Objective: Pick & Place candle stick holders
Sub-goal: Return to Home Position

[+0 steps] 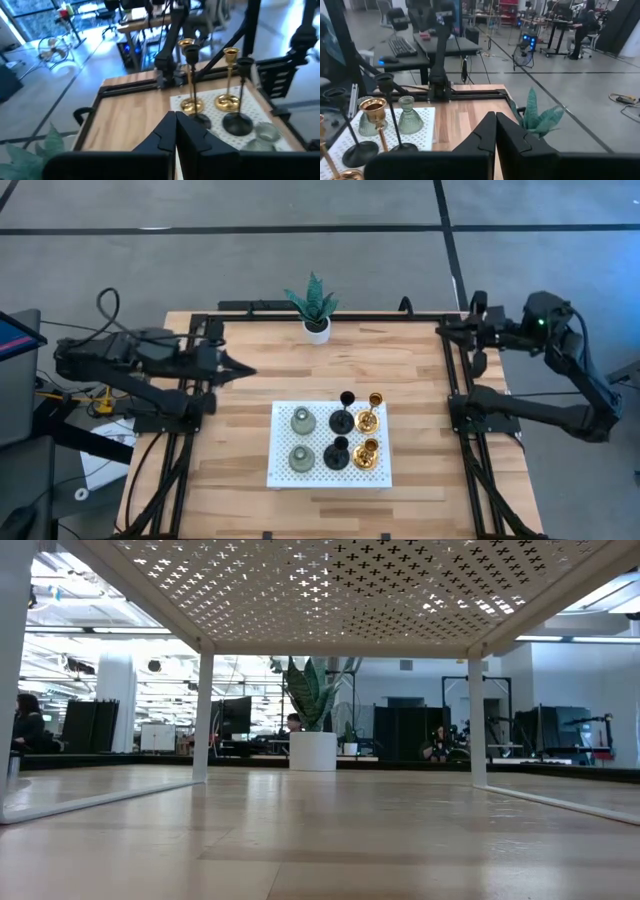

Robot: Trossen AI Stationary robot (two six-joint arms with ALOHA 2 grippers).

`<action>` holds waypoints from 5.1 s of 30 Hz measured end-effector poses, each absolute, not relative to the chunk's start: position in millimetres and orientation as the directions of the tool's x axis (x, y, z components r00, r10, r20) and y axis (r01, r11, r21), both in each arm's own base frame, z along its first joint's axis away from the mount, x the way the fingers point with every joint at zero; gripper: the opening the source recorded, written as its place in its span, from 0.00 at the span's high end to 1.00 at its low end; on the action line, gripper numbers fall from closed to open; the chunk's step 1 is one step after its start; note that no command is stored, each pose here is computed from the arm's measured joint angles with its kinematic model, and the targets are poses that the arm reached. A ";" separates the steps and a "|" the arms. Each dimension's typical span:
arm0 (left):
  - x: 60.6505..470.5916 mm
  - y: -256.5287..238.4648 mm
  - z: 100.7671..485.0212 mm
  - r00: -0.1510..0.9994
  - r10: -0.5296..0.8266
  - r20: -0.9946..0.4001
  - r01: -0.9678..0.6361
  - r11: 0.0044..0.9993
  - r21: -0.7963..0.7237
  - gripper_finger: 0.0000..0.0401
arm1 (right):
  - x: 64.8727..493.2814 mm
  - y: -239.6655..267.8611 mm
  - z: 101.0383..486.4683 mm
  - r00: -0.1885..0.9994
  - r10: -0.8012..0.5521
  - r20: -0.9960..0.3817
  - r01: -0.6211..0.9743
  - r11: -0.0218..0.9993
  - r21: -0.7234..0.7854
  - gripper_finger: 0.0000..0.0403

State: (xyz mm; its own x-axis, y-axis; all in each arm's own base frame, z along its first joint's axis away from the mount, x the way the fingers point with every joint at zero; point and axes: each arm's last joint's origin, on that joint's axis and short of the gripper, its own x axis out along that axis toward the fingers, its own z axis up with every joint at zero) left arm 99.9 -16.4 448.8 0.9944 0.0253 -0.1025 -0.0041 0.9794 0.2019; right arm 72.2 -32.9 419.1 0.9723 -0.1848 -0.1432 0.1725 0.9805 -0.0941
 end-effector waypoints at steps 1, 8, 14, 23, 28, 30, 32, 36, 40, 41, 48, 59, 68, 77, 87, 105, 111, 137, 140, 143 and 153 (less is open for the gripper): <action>94.3 -15.4 442.1 0.996 0.013 -0.087 0.004 0.982 0.190 0.99 | 69.2 -31.1 415.9 0.973 -0.185 -0.140 0.174 0.981 -0.086 1.00; 67.9 -9.4 397.7 1.000 -0.001 0.021 -0.002 0.990 0.144 0.99 | 53.3 -20.6 409.9 0.977 -0.172 -0.130 0.167 0.985 -0.048 1.00; 51.6 -6.6 363.5 0.996 -0.039 0.080 0.028 0.991 0.132 0.99 | 39.1 -10.3 411.4 0.988 -0.130 -0.079 0.129 0.992 -0.018 1.00; 42.9 -6.8 313.3 0.985 -0.115 0.131 0.102 0.990 0.101 0.99 | 40.3 -11.1 381.4 0.991 -0.133 0.030 0.132 0.991 0.028 1.00; 45.8 -7.7 290.4 0.980 -0.123 0.155 0.108 0.989 0.098 0.99 | 47.3 -15.4 349.6 0.990 -0.133 0.035 0.129 0.987 0.101 1.00; 48.2 -8.3 283.1 0.978 -0.122 0.170 0.107 0.990 0.095 0.99 | 47.8 -15.8 340.1 0.990 -0.134 0.048 0.128 0.986 0.110 1.00; 51.2 -9.1 275.8 0.977 -0.122 0.176 0.107 0.990 0.094 0.99 | 48.4 -16.2 330.8 0.990 -0.134 0.053 0.128 0.986 0.108 1.00; 58.3 -10.8 262.8 0.977 -0.122 0.173 0.107 0.990 0.094 0.99 | 47.5 -15.7 316.8 0.987 -0.134 0.091 0.126 0.988 0.091 1.00; 64.7 -12.1 253.0 0.978 -0.115 0.176 0.100 0.991 0.092 0.99 | 46.2 -14.9 303.6 0.985 -0.134 0.108 0.125 0.989 0.084 1.00; 65.8 -12.3 251.6 0.977 -0.112 0.183 0.097 0.991 0.090 0.99 | 45.8 -14.6 300.4 0.985 -0.134 0.110 0.125 0.989 0.083 1.00; 68.8 -13.0 250.6 0.961 -0.108 0.256 0.100 0.994 0.043 0.98 | 50.5 -17.7 285.2 0.972 -0.130 0.194 0.111 0.988 0.107 1.00; 68.0 -14.1 253.2 0.947 -0.148 0.286 0.144 0.989 0.037 0.99 | 62.3 -28.2 270.2 0.945 -0.230 0.234 0.167 0.951 0.258 1.00; 68.0 -14.1 253.1 0.947 -0.148 0.285 0.144 0.989 0.037 0.98 | 89.9 -29.8 232.5 0.942 -0.213 0.258 0.136 0.949 0.285 1.00; 68.1 -13.9 253.0 0.948 -0.143 0.283 0.132 0.989 0.060 0.99 | 109.5 -11.8 218.8 0.958 -0.186 0.217 0.160 0.978 0.133 1.00; 68.3 -13.3 252.4 0.954 -0.121 0.276 0.107 0.992 0.064 0.99 | 102.2 -4.3 224.3 0.952 -0.134 0.276 0.104 0.987 0.122 1.00; 67.6 -11.7 254.3 0.958 -0.071 0.279 0.038 0.992 0.120 0.99 | 84.9 -4.3 217.5 0.968 -0.134 0.210 0.105 0.984 0.146 1.00; 60.5 -9.9 266.6 0.957 -0.071 0.282 0.043 0.994 0.102 0.99 | 85.3 -4.3 215.6 0.972 -0.135 0.194 0.108 0.983 0.147 1.00; 83.2 -13.7 213.9 0.990 -0.020 0.138 0.018 1.000 0.014 0.99 | 85.5 -4.6 214.1 0.973 -0.147 0.179 0.121 0.982 0.146 1.00; 89.4 -15.8 197.4 0.987 -0.040 0.154 0.038 0.999 0.013 0.99 | 86.1 -4.6 210.6 0.979 -0.145 0.143 0.125 0.982 0.142 1.00; 93.3 -17.6 184.2 0.984 -0.069 0.164 0.069 0.998 0.007 0.99 | 86.7 -4.5 205.3 0.986 -0.143 0.089 0.130 0.982 0.140 1.00; 94.7 -21.2 177.7 0.975 -0.180 0.131 0.180 0.984 0.012 0.99 | 86.8 -3.5 188.1 0.990 -0.108 -0.088 0.120 0.982 0.145 1.00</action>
